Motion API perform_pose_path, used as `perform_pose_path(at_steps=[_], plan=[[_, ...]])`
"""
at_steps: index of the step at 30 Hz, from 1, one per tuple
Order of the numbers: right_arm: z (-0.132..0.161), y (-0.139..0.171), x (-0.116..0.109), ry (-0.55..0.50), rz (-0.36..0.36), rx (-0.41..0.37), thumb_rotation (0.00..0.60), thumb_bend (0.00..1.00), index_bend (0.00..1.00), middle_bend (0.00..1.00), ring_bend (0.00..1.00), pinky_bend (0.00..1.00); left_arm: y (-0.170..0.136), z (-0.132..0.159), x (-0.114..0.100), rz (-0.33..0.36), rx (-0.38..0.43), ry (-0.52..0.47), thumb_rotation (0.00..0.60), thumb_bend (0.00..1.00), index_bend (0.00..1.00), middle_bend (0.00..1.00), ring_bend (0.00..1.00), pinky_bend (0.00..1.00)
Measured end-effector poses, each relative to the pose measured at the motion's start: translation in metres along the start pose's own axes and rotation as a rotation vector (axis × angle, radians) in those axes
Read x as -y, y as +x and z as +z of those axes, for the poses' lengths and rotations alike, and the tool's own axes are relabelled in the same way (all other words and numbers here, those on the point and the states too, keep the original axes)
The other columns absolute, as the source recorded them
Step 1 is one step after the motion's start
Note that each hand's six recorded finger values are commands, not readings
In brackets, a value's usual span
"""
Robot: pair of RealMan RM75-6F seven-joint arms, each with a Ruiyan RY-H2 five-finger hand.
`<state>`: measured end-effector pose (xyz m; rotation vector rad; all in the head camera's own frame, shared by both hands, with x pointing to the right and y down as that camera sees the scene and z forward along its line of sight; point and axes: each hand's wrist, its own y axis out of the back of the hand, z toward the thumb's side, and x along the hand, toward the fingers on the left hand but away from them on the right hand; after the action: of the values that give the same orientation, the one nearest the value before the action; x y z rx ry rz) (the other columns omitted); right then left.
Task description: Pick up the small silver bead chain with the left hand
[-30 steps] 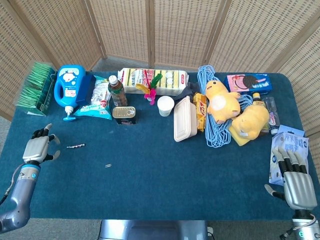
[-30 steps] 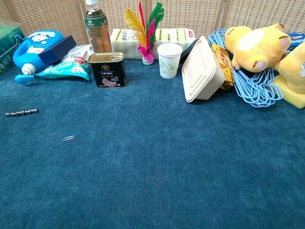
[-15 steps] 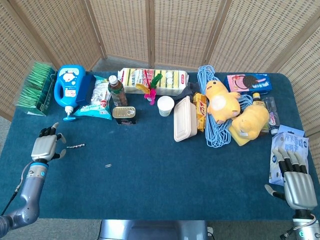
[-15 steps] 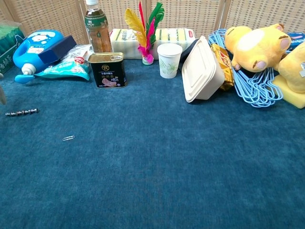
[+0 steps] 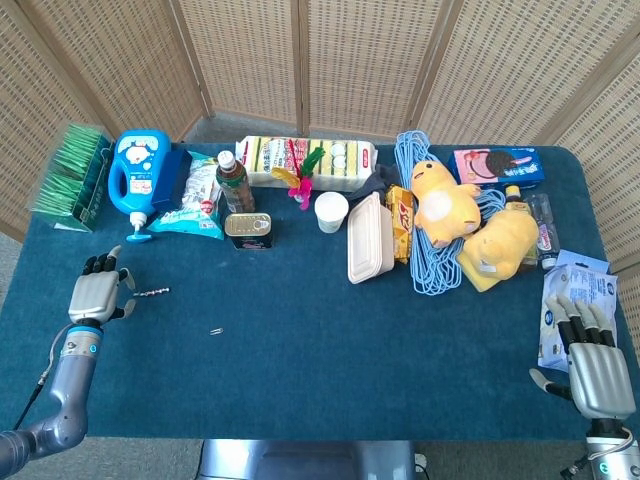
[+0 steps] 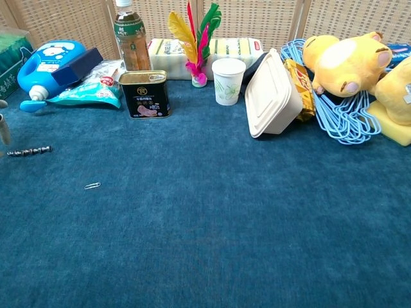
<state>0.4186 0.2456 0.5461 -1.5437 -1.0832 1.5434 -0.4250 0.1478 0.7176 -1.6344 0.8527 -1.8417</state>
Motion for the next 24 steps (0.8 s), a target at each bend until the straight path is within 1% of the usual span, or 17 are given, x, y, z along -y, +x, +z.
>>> perform_pose_path(at_steps=[16, 24], plan=[[-0.001, 0.000, 0.000, -0.013, 0.006, 0.002, 0.600, 0.00, 0.00, 0.00, 0.00, 0.00, 0.005, 0.003, 0.011, 0.003, -0.003, -0.001, 0.600, 0.60, 0.45, 0.00, 0.00, 0.00], [-0.001, -0.001, 0.000, -0.019, 0.008, 0.004, 0.600, 0.00, 0.00, 0.00, 0.00, 0.00, 0.007, 0.009, 0.010, 0.027, -0.005, -0.003, 0.600, 0.60, 0.45, 0.00, 0.00, 0.00]])
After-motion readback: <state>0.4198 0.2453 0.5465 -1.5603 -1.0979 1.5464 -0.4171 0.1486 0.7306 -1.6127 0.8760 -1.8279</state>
